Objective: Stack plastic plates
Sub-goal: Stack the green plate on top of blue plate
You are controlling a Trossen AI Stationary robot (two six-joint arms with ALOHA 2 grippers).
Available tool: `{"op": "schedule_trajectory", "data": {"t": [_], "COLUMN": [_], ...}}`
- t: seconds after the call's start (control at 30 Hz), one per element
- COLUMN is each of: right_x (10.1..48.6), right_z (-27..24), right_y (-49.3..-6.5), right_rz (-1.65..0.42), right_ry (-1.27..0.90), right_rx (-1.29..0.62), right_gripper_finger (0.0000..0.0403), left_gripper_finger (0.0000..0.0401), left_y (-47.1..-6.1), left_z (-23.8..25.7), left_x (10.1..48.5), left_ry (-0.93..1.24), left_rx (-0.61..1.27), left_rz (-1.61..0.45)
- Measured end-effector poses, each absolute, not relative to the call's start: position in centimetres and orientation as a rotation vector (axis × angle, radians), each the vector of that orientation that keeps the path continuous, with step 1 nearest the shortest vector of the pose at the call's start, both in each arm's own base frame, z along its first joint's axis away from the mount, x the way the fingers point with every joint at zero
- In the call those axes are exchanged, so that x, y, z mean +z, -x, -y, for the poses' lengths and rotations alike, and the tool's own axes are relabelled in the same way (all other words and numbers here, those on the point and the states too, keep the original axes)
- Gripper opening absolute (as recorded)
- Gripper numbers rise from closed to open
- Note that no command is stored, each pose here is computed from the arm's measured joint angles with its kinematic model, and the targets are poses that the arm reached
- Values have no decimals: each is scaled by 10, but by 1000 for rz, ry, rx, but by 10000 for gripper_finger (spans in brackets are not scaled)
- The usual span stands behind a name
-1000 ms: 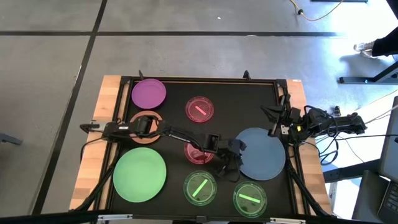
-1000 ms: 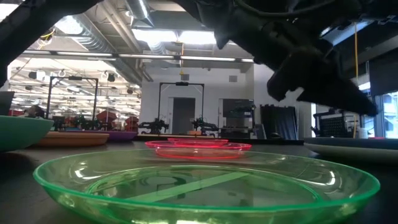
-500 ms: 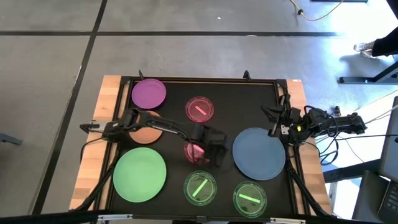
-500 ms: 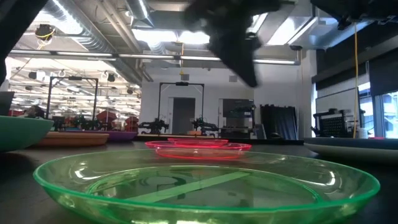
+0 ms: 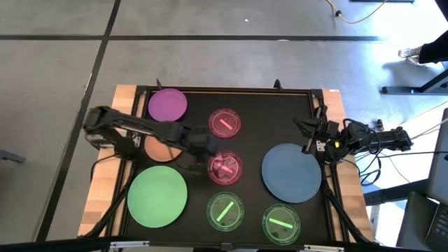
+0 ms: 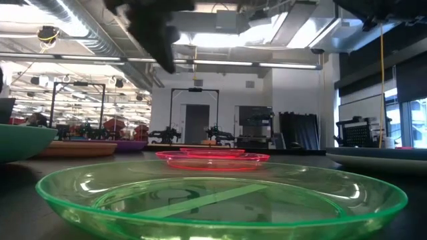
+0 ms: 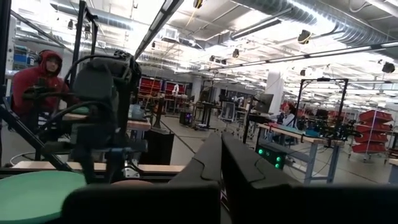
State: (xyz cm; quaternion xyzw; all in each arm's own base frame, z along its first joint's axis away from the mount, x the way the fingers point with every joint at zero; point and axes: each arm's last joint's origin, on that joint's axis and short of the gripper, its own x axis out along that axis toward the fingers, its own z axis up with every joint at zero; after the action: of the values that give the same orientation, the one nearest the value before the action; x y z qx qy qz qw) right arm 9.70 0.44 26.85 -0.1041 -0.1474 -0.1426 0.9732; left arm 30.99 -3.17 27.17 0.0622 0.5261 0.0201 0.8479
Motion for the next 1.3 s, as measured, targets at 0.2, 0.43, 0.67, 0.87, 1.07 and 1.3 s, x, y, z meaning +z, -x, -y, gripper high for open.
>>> {"op": "schedule_trajectory", "data": {"t": [0.2,0.43,0.67,0.87,1.07,1.3], "right_x": [269,269,269,269,269,269], "right_z": [-4,-4,-4,-4,-4,-4], "right_y": [-97,-97,-97,-97,-97,-97], "right_rz": [305,304,304,303,304,304], "right_ry": [208,208,208,213,213,214], "right_rx": [-288,-288,-288,-289,-289,-289], "right_gripper_finger": [3,3,3,3,3,3], "left_gripper_finger": [98,98,98,98,98,98], "left_y": [-277,-264,-251,-236,-229,-228], "left_z": [35,43,49,50,49,48], "left_x": [266,248,221,197,186,180], "left_ry": [-51,5,41,187,194,156], "left_rx": [63,-53,-75,-120,-115,-100], "left_rz": [-1126,-1225,-1328,-1445,-1485,-1471]}}
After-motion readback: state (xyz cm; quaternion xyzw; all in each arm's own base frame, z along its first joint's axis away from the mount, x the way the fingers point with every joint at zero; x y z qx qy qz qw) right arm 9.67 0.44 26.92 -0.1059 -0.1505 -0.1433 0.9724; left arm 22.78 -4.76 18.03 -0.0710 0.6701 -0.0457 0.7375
